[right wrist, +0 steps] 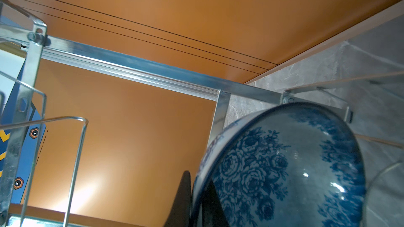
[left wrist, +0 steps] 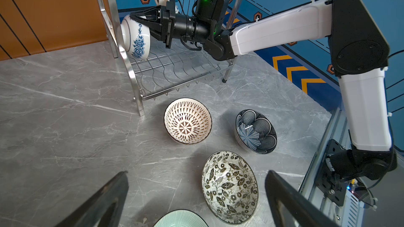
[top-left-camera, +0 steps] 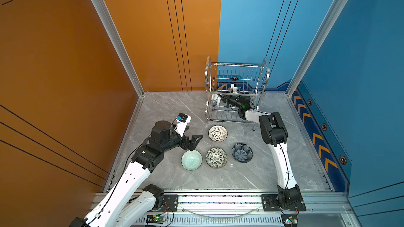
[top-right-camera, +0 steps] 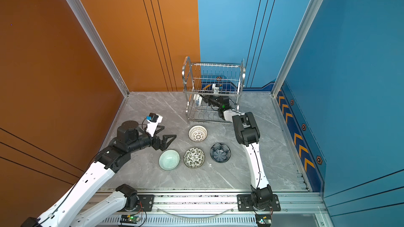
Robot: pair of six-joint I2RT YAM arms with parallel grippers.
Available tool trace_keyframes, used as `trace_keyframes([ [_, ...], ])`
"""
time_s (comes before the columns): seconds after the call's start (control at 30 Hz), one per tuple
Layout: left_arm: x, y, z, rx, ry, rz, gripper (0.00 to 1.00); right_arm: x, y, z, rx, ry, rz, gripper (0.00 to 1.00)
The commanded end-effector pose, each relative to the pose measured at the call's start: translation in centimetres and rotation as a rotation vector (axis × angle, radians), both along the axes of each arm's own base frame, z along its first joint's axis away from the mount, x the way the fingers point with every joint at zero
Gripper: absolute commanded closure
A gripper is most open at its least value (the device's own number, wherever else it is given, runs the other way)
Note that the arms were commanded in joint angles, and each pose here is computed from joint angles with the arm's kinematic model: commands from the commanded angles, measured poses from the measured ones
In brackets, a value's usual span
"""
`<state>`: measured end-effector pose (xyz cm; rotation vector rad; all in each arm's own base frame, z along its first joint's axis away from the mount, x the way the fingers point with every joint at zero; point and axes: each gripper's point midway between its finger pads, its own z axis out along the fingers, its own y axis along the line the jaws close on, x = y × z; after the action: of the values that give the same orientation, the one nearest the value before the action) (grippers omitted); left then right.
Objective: Load bowls into a dish rack
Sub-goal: Place the bowl in the dish rack.
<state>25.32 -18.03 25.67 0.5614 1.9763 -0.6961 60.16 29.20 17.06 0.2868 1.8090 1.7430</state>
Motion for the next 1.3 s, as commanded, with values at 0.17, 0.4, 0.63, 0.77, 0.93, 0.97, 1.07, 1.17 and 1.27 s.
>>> trace_keyframes([
  [0.17, 0.0, -0.3, -0.1, -0.018, 0.004, -0.016, 0.02, 0.4, 0.5, 0.5, -0.058, -0.020, 0.005, 1.00],
  [0.4, 0.0, -0.3, -0.1, -0.017, 0.006, -0.016, 0.02, 0.6, 0.5, 0.1, -0.079, -0.012, 0.008, 1.00],
  [0.63, 0.0, -0.3, -0.1, -0.017, 0.004, -0.015, 0.02, 0.5, 0.6, -0.5, -0.106, -0.001, 0.016, 1.00],
  [0.77, 0.1, 0.0, -0.1, -0.013, 0.001, -0.001, 0.02, 0.4, 0.8, -0.8, -0.134, 0.004, 0.019, 1.00],
  [0.93, 0.1, 0.1, 0.0, -0.012, -0.004, 0.004, 0.02, 0.3, 1.2, -0.8, -0.163, 0.005, 0.027, 1.00],
  [0.97, 0.2, 0.1, 0.0, -0.011, -0.004, 0.005, 0.02, 0.3, 1.2, -1.0, -0.171, 0.010, 0.029, 1.00],
  [1.07, 0.1, 0.1, 0.1, -0.014, -0.005, 0.006, 0.02, 0.2, 1.6, -1.3, -0.205, 0.015, 0.035, 1.00],
  [1.17, 0.1, 0.1, 0.0, -0.014, -0.004, 0.003, 0.02, 0.0, 1.8, -1.5, -0.226, 0.016, 0.039, 1.00],
  [1.27, 0.1, 0.0, -0.1, -0.014, 0.000, 0.002, 0.02, 0.1, 1.9, -1.7, -0.227, 0.018, 0.039, 1.00],
])
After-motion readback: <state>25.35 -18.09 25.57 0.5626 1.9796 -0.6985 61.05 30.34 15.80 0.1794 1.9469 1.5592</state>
